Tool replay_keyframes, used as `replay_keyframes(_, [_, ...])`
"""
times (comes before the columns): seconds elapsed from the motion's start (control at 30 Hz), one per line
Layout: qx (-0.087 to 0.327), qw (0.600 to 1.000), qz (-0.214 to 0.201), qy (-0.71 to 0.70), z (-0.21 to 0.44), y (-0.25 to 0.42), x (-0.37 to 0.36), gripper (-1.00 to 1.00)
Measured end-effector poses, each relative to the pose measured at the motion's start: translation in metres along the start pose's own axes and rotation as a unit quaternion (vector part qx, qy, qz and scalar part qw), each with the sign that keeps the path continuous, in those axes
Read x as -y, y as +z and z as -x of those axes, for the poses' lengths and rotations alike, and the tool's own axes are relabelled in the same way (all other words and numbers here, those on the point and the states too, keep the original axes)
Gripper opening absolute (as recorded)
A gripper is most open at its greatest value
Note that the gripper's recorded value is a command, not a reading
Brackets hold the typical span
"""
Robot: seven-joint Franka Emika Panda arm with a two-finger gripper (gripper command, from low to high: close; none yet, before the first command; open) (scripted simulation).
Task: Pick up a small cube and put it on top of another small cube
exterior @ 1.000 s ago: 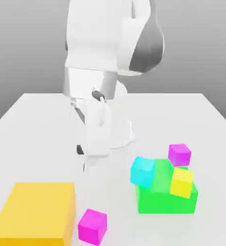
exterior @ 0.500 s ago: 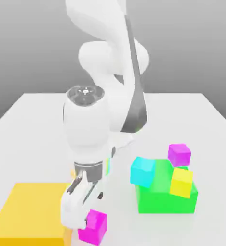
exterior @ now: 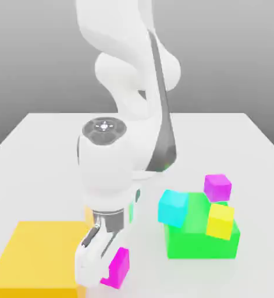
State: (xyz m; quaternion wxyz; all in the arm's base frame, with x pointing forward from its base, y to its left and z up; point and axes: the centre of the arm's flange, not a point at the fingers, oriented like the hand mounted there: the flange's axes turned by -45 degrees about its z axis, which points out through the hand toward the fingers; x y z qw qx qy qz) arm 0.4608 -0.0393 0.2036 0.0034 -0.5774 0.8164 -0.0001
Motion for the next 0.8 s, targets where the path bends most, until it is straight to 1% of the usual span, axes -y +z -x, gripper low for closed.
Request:
replay_keyframes(0.1, [0.008,0.998,-0.003,-0.064,0.042,-0.036,-0.015,-1.00])
replay_keyframes(0.23, [0.013,0.985,-0.006,-0.172,0.107,-0.077,-0.053,-1.00])
replay_keyframes(0.47, [0.002,0.946,0.000,-0.324,0.174,-0.122,-0.130,-1.00])
replay_keyframes(0.67, [-0.005,0.939,0.002,-0.344,0.182,-0.072,-0.140,-1.00])
replay_keyframes(0.7, [-0.003,0.939,0.002,-0.345,0.182,-0.064,-0.142,1.00])
replay_keyframes(0.8, [-0.003,0.939,0.002,-0.345,0.182,-0.064,-0.142,1.00])
